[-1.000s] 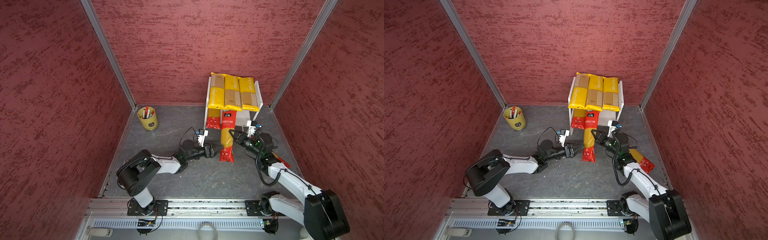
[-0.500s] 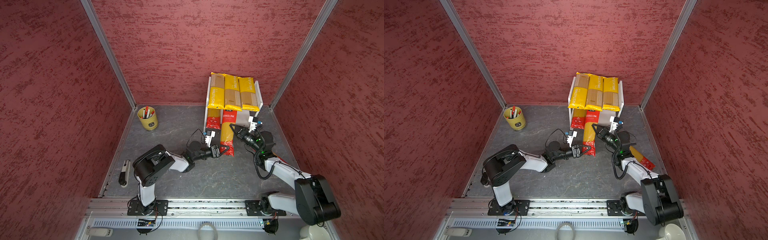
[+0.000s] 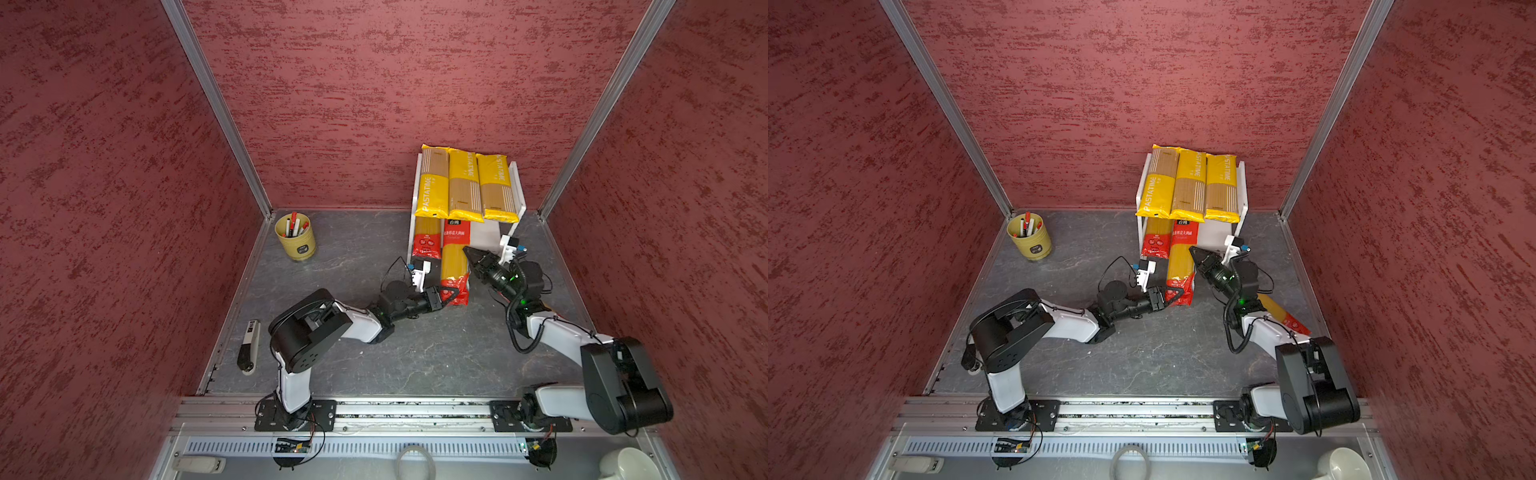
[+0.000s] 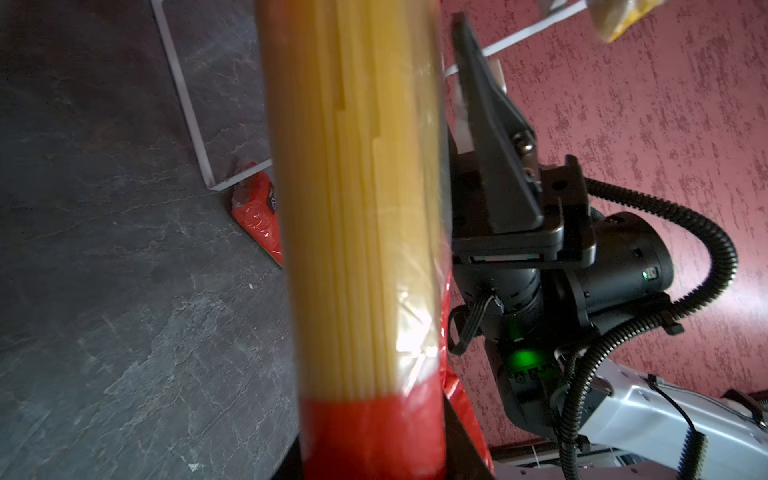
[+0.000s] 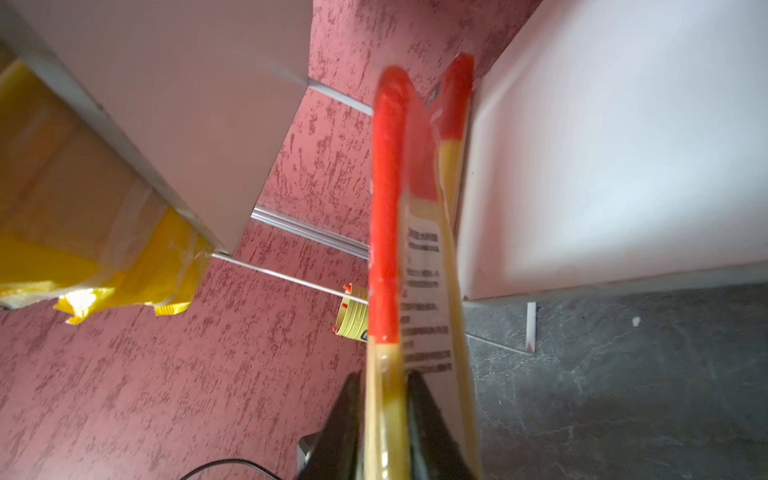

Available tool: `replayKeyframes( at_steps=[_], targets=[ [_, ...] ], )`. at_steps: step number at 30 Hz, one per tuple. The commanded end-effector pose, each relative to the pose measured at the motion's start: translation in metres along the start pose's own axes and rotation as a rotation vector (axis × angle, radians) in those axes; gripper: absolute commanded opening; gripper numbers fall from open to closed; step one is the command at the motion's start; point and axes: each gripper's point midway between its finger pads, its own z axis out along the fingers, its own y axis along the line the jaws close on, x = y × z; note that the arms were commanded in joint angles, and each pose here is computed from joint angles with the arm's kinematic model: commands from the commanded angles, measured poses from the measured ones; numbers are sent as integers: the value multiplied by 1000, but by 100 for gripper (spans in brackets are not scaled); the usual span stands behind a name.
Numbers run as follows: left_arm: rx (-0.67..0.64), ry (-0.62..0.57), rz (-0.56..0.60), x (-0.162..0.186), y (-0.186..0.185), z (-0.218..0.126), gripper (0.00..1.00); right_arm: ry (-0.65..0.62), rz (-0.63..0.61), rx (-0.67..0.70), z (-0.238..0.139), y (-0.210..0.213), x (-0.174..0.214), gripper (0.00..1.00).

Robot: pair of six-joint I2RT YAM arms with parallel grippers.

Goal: Place and organize the pasta boxes and bags onto the shelf
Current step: 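Push the upright pack under the shelf top beside the other red pack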

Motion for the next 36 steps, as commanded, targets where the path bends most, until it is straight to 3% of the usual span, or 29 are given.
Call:
replayKeyframes(
  at_steps=[1, 12, 18, 24, 26, 32, 36],
  targets=[
    [3, -98, -48, -23, -7, 7, 21, -51, -23, 33, -5, 7, -12, 35],
    [-126, -51, -121, -40, -16, 36, 24, -53, -62, 205, -47, -21, 7, 55],
    [-223, -53, -91, -66, -13, 47, 30, -86, -87, 290, -66, -32, 8, 61],
    [-213, -59, -64, -84, -16, 50, 53, -43, -28, 255, -60, -34, 17, 66],
    [-194, -61, -69, -83, -17, 46, 56, -30, 3, 225, -57, -33, 21, 67],
    [-158, -64, -73, -80, -20, 37, 55, 1, 116, 123, -46, -29, 29, 71],
    [-137, -55, -85, -75, -21, 37, 46, 15, 153, 72, -40, -23, 34, 71]
  ],
)
